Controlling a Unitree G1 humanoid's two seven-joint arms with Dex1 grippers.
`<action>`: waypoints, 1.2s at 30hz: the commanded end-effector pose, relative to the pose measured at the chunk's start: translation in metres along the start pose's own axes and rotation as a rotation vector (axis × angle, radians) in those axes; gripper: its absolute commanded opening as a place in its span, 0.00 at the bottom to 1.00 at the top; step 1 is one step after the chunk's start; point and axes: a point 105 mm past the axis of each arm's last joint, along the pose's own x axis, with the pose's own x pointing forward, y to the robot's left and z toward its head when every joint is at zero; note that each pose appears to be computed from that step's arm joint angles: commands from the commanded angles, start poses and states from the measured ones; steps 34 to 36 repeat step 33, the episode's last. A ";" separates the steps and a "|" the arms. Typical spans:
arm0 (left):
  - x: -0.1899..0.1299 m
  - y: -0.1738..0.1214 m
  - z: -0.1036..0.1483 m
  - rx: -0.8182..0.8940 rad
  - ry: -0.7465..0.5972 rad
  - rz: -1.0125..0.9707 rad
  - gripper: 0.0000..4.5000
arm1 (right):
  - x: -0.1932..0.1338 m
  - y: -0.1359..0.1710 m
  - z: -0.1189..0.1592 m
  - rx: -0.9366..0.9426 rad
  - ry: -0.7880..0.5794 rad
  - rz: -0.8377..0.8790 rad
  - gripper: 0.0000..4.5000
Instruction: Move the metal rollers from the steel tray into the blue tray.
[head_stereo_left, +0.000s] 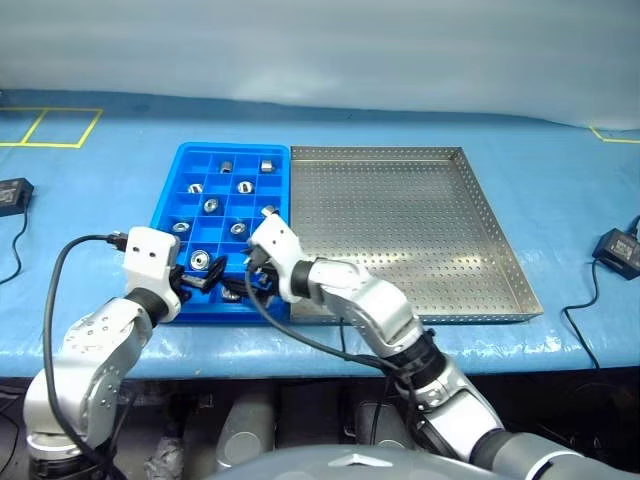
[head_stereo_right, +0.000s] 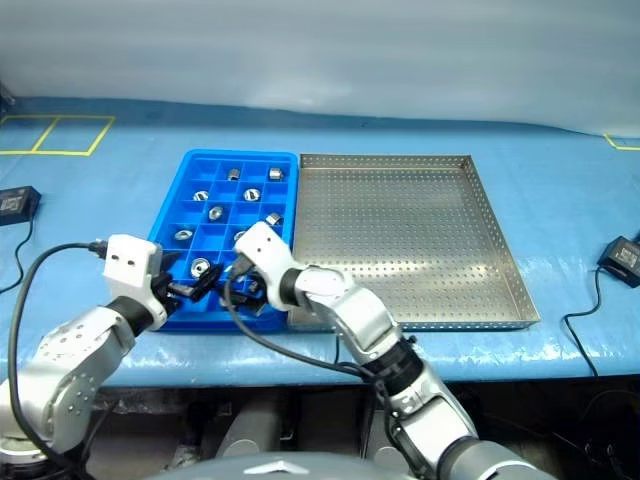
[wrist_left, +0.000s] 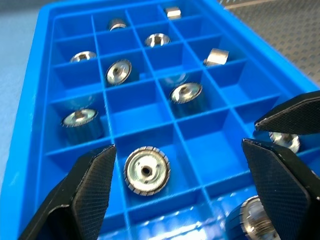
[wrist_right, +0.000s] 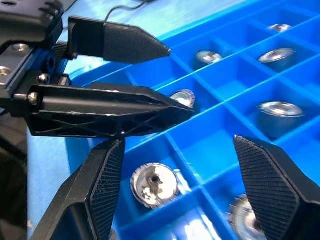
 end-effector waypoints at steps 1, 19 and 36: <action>0.018 -0.030 0.010 -0.011 -0.077 -0.132 0.98 | -0.045 -0.036 0.026 -0.080 -0.118 -0.137 0.81; 0.046 -0.056 0.012 0.048 -0.124 -0.337 1.00 | -0.120 -0.082 -0.022 -0.123 0.082 -0.235 1.00; 0.046 -0.051 0.005 0.094 -0.105 -0.294 1.00 | -0.118 -0.090 -0.006 -0.132 0.001 -0.302 1.00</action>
